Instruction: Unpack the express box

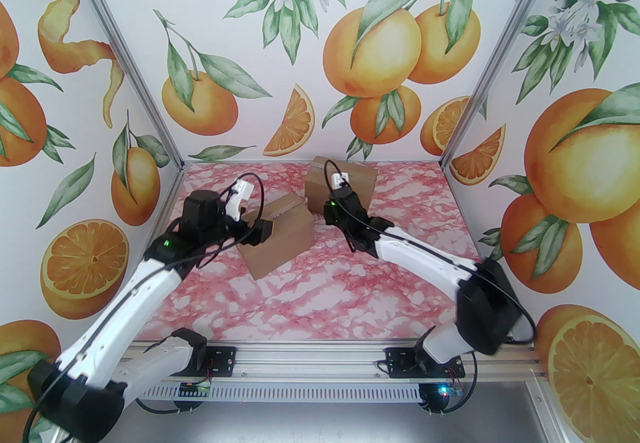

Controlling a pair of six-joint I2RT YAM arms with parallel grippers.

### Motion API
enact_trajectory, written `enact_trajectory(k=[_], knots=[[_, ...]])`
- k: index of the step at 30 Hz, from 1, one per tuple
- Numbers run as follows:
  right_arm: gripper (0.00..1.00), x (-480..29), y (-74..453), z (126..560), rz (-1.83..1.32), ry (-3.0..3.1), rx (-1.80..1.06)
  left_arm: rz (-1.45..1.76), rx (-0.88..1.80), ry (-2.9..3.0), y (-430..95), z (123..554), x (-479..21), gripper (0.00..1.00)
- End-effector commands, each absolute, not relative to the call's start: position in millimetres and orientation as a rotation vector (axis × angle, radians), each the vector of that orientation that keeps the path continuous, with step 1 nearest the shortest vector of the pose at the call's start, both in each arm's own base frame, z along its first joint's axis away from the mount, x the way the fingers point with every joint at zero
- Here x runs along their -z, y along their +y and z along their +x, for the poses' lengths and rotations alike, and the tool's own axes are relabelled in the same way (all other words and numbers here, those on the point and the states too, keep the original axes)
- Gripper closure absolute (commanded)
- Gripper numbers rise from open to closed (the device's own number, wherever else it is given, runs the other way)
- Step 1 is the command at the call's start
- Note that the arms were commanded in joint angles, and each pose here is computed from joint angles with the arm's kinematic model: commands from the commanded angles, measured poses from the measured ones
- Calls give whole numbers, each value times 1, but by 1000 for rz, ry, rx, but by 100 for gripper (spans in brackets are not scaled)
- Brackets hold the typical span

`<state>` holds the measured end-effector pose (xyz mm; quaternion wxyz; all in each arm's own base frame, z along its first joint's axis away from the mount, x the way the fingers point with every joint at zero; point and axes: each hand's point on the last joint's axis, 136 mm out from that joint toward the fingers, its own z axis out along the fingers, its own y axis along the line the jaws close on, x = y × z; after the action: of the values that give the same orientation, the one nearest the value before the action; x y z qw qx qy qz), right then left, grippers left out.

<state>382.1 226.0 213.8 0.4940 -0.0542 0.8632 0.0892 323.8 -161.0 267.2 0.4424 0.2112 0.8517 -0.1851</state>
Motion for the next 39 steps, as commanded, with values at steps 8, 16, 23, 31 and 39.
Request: enact_trajectory(k=[8, 16, 23, 31, 39], knots=[[100, -170, 248, 302, -311, 2214, -144, 528, 519, 2274, -144, 364, -230, 4], [100, -163, 302, 309, -358, 2202, -308, 475, 635, 2341, -145, 343, -198, 6], [100, -172, 352, 362, -432, 2189, -263, 368, 674, 2385, -138, 309, -179, 6], [100, -192, 399, 408, -527, 2078, -326, 249, 817, 2352, -148, 269, -186, 9], [100, -202, 397, 444, -479, 2029, -485, 271, 864, 2326, -172, 261, -197, 9]])
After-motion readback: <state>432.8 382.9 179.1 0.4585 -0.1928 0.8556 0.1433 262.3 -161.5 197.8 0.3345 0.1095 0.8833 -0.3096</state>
